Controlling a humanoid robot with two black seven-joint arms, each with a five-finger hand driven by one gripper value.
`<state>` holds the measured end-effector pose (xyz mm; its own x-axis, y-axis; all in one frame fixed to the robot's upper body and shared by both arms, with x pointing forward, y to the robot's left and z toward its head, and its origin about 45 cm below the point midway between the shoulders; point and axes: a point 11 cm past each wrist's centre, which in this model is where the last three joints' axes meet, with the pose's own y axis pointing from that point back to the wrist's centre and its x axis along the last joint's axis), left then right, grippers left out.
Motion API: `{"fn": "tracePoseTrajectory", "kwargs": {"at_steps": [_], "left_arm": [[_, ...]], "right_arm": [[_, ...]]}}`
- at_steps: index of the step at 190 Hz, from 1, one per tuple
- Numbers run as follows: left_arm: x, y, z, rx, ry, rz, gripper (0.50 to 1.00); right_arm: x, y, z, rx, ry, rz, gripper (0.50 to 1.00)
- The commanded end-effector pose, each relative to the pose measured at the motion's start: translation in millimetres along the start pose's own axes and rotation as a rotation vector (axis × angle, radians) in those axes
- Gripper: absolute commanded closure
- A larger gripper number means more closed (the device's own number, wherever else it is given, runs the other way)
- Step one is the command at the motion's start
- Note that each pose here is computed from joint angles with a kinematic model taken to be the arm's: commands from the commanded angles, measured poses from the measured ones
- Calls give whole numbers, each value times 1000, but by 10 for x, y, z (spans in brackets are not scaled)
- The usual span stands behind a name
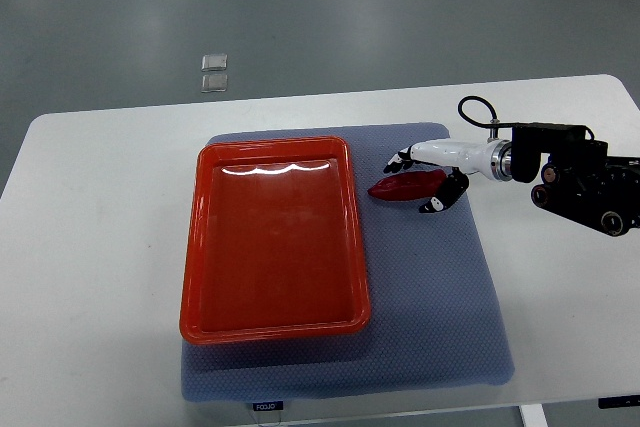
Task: Place red pepper on red tray
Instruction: 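Close the right hand's fingers around the red pepper, then lift the pepper with the right hand and carry it over the tray, then lower the pepper into the tray and open the right hand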
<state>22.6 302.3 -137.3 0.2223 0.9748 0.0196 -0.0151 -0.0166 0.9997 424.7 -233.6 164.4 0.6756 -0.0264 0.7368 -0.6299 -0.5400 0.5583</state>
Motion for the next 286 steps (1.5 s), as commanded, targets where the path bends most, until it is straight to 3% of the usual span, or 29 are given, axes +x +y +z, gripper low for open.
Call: {"fn": "tracePoseTrajectory", "kwargs": {"at_steps": [1, 25, 59, 74, 115, 157, 190, 236, 286], "left_arm": [[-1, 0, 2, -1, 0, 0, 500], [4, 0, -1, 0, 0, 1, 500], [-1, 0, 0, 0, 0, 0, 500], [-1, 0, 0, 0, 0, 0, 500], [2, -1, -10, 2, 2, 1, 500], [-1, 0, -1, 1, -1, 0, 500], [-1, 0, -8, 6, -4, 0, 500], [-8, 0, -9, 7, -5, -3, 500], [-8, 0, -11, 8, -5, -3, 500]], "right_arm": [[-10, -3, 9, -3, 1, 2, 699], [-3, -3, 10, -4, 1, 6, 738], [-53, -6, 26, -9, 13, -4, 948], [-39, -7, 23, -8, 21, 11, 1000], [77, 71, 78, -20, 28, 28, 1000], [611, 277, 52, -19, 58, 95, 1000], [874, 320, -194, 36, 80, 106, 1000], [995, 21, -944, 204, 47, 110, 1000], [656, -553, -1727, 315, 99, 31, 1000]]}}
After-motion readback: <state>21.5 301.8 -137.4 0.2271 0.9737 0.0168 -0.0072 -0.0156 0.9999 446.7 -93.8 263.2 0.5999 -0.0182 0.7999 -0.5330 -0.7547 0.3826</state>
